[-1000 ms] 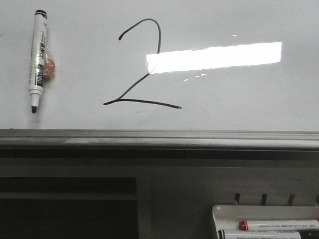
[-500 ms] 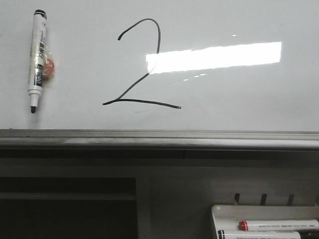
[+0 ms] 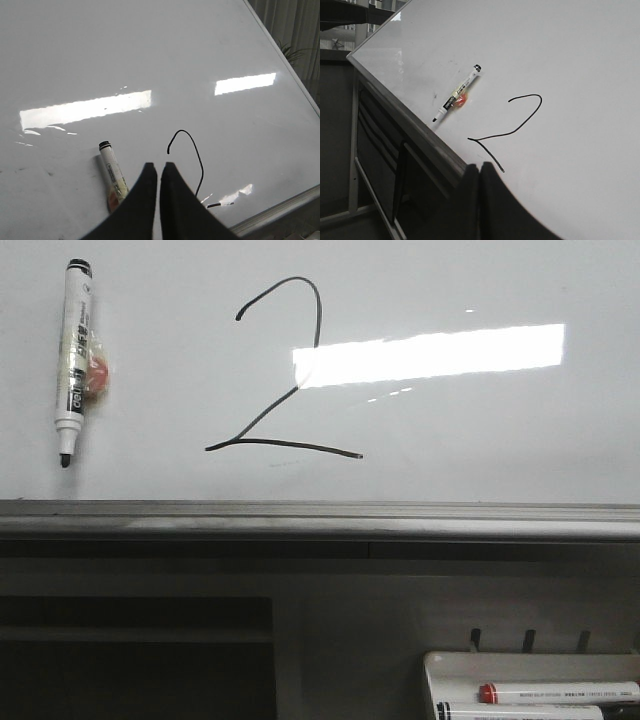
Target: Write number 2 on whiteboard
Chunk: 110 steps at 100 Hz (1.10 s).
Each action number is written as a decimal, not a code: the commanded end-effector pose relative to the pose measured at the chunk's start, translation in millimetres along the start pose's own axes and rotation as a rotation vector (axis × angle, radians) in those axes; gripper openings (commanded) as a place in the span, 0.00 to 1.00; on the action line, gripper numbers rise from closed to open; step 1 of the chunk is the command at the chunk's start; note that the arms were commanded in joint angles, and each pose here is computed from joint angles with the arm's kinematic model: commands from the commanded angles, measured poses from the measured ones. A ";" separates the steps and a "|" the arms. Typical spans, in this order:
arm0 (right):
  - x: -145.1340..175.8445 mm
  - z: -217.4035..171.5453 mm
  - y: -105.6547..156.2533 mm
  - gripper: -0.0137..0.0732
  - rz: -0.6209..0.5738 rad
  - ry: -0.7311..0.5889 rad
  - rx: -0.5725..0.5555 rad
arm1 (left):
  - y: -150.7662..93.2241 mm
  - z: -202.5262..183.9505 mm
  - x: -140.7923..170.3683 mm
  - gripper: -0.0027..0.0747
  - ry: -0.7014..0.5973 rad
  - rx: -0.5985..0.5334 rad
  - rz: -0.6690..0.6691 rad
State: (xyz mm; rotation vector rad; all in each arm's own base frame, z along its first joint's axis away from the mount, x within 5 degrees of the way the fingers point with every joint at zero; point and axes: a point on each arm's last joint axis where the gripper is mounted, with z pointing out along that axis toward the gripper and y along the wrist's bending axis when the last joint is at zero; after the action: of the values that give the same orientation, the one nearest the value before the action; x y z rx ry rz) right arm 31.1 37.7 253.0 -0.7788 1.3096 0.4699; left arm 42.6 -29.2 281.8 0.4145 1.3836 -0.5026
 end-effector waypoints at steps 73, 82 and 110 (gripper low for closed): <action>-13.5 -0.7 -5.6 0.09 0.001 -0.073 0.046 | 35.9 -8.8 45.5 0.01 0.086 -0.609 0.133; -13.5 -0.7 -5.6 0.09 0.001 -0.073 0.046 | 36.8 -13.1 65.1 0.01 0.114 -0.633 0.120; -13.3 -0.7 -5.5 0.09 0.001 -0.071 0.044 | 33.9 -22.8 92.3 0.01 0.308 -0.644 0.067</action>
State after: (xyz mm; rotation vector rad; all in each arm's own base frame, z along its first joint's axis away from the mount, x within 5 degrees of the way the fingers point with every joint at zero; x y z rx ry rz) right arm 31.1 37.8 252.8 -0.7794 1.3119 0.4721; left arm 54.2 2.8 186.1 0.0047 1.7778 0.0770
